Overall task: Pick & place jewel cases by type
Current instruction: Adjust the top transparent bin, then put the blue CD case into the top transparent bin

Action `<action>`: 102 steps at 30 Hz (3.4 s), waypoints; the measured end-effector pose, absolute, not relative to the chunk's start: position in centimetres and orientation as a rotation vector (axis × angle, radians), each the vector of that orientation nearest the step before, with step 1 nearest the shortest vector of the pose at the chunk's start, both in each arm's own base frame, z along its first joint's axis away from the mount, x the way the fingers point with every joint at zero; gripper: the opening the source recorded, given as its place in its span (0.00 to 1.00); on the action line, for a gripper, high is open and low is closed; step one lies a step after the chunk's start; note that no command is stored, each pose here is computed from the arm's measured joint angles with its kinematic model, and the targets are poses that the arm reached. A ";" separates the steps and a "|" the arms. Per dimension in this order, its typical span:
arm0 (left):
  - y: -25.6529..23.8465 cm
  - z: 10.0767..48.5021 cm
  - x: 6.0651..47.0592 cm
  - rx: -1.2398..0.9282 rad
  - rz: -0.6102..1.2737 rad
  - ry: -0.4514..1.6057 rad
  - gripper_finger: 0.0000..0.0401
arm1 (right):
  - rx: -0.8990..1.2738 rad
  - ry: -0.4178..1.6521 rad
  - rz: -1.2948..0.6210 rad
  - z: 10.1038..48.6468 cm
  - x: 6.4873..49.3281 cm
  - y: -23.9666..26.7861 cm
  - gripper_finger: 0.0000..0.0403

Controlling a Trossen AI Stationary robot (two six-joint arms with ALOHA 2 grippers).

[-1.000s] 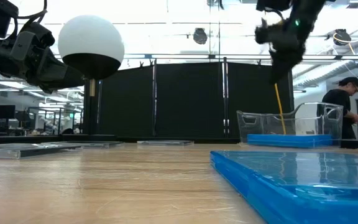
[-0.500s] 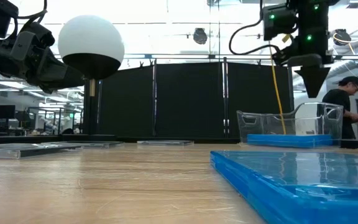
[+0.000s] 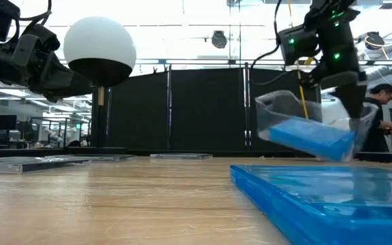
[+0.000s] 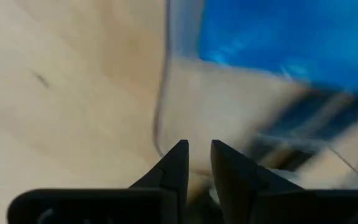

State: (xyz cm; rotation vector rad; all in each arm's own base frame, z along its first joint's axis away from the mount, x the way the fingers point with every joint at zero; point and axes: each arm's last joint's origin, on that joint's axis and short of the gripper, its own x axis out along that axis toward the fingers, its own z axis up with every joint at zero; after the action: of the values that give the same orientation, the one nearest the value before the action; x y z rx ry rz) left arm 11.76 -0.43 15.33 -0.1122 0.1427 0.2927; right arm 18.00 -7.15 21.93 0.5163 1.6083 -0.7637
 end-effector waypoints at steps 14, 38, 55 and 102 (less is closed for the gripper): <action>-0.4 15.3 11.8 -0.112 0.293 0.143 0.42 | 0.602 1.467 -0.711 21.9 19.2 -7.4 0.15; -0.4 15.3 11.8 -0.112 0.292 0.143 0.42 | 0.367 0.773 -0.422 23.1 26.7 -10.8 0.15; -0.4 15.3 11.8 -0.112 0.293 0.143 0.42 | -0.087 1.033 -0.698 18.5 29.1 -12.8 0.15; -0.5 16.5 11.9 -0.210 0.282 0.011 0.42 | 0.262 0.779 0.222 14.7 15.8 10.6 0.00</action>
State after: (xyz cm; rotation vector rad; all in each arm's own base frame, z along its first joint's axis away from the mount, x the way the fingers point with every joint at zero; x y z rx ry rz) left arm 11.88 -0.47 16.52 -0.2105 0.0113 0.2824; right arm 15.84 10.55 14.66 0.2619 0.7785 0.2220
